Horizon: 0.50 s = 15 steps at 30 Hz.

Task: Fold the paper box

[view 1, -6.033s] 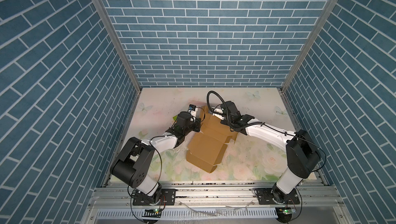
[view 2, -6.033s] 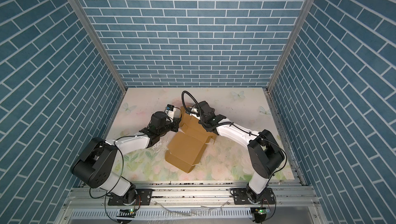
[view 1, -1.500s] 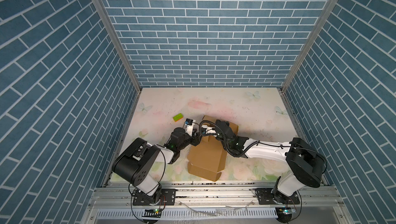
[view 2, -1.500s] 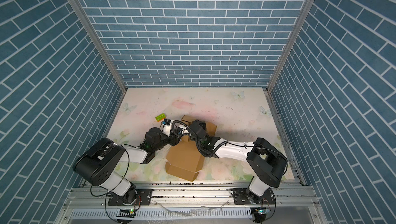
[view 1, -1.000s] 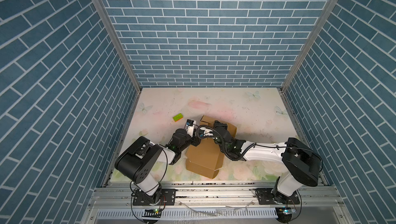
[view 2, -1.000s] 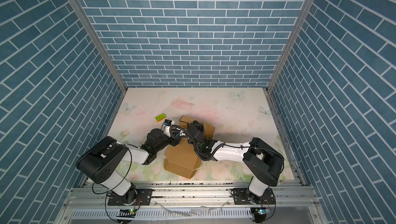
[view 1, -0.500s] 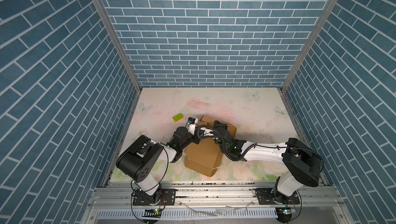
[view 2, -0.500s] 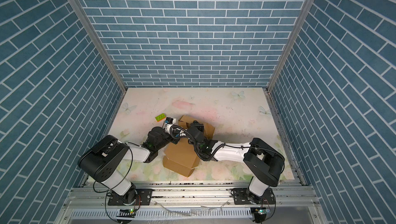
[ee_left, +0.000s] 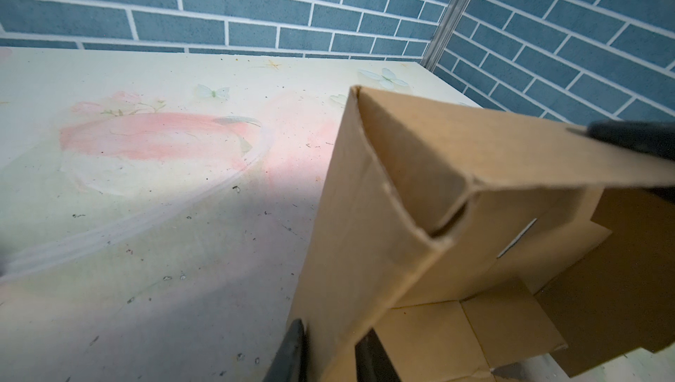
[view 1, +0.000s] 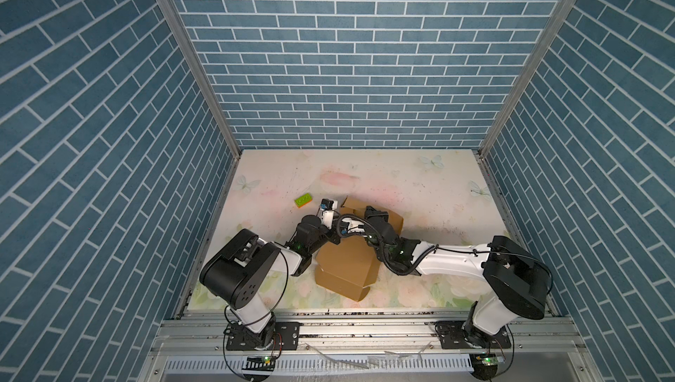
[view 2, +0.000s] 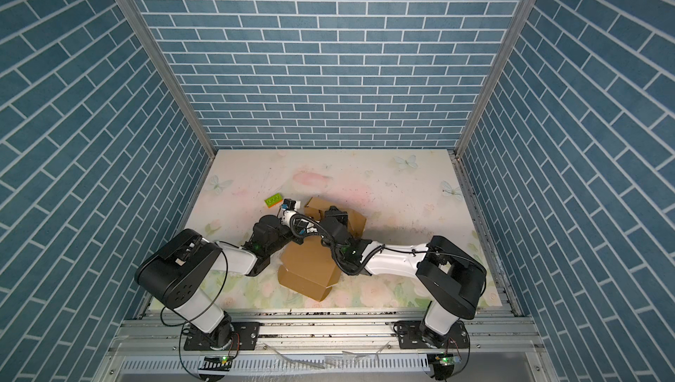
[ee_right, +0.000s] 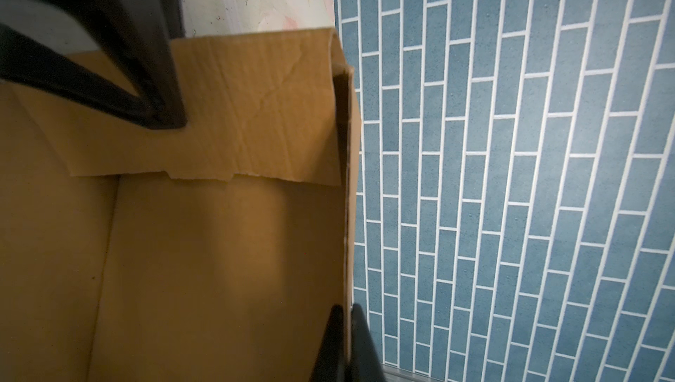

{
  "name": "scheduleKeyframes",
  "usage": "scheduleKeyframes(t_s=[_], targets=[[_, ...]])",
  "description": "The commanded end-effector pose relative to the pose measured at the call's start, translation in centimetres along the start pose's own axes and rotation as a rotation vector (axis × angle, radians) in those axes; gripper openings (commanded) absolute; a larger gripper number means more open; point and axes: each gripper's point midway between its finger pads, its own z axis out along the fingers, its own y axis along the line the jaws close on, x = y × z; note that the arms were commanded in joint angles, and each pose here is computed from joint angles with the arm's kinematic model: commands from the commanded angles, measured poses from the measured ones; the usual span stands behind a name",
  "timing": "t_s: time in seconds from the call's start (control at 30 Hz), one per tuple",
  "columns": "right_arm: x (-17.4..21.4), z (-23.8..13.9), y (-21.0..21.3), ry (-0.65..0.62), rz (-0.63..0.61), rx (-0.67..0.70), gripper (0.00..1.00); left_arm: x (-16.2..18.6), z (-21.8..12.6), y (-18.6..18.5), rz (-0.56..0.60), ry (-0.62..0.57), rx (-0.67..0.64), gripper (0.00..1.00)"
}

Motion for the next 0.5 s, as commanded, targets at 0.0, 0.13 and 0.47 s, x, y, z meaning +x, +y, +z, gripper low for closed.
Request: scheduleKeyframes(t_s=[0.0,0.13,0.47], targets=[[-0.41,-0.41,1.27,-0.032,-0.020,-0.042,0.01,-2.02,0.24,-0.38,0.010,-0.048,0.005,0.26],[-0.44,-0.41,1.32,-0.034,-0.018,-0.043,0.01,-2.29,0.41,-0.68,0.011,-0.040,0.018,0.46],[-0.39,-0.26,1.08,-0.034,-0.009,-0.040,0.01,-2.60,0.39,-0.08,0.008,-0.034,-0.025,0.20]])
